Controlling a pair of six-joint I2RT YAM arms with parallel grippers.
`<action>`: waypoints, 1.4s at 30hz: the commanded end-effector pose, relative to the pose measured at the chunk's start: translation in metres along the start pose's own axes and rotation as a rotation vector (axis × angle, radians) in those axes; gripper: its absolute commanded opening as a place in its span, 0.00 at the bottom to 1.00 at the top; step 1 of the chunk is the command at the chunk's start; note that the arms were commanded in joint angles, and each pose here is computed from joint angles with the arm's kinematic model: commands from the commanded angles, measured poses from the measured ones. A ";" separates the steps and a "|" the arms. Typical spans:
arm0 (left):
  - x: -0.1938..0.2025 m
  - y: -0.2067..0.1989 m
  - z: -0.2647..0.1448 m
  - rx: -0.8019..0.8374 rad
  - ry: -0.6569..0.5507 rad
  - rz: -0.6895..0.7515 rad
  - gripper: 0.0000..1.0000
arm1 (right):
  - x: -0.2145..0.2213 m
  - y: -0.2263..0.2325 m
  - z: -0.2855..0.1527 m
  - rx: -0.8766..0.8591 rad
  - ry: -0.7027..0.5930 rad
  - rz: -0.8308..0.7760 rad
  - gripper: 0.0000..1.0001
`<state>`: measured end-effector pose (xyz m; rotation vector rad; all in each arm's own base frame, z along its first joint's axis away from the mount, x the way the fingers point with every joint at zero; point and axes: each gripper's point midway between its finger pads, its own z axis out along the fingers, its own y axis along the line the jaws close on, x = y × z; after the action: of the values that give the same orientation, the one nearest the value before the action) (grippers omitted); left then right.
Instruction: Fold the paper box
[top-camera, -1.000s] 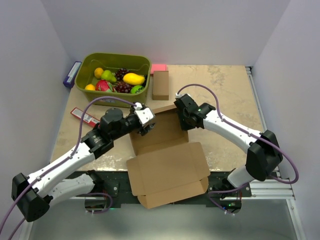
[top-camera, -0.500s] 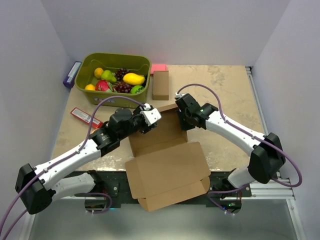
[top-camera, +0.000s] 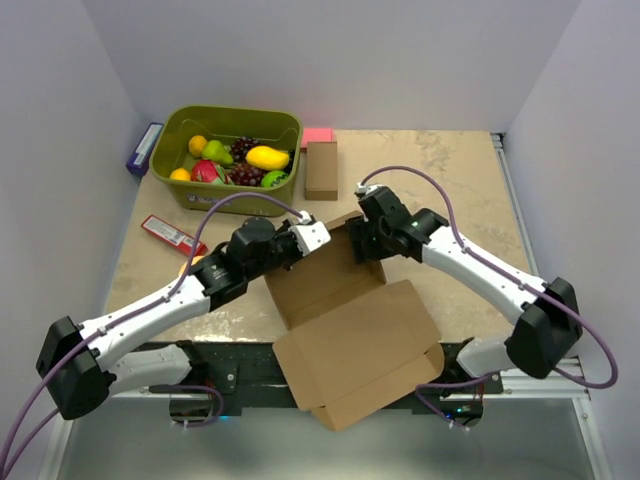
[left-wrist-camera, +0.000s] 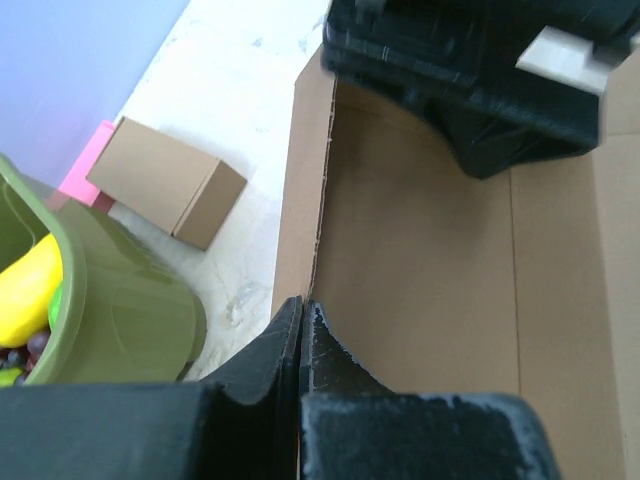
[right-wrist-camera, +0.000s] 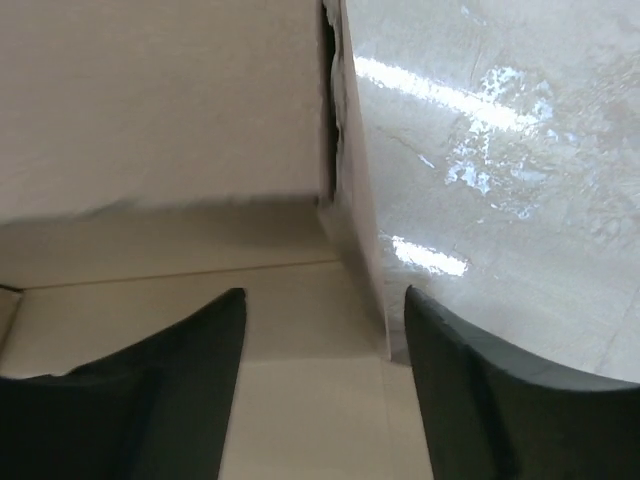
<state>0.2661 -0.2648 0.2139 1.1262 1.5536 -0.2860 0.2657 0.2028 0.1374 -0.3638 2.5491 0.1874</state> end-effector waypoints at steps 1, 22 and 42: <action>0.000 0.014 0.001 -0.086 0.014 -0.038 0.00 | -0.035 0.001 -0.047 -0.038 -0.172 0.075 0.83; 0.029 0.129 -0.055 -0.590 0.041 -0.420 0.00 | -0.070 -0.068 -0.157 0.133 -0.588 0.387 0.99; 0.024 0.162 -0.087 -0.678 -0.102 -0.538 0.00 | 0.069 -0.048 -0.110 -0.140 -0.355 0.738 0.96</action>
<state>0.3265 -0.1185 0.2318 0.2822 1.8352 -0.1293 0.1810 0.1124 0.1717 0.4355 2.2412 0.4668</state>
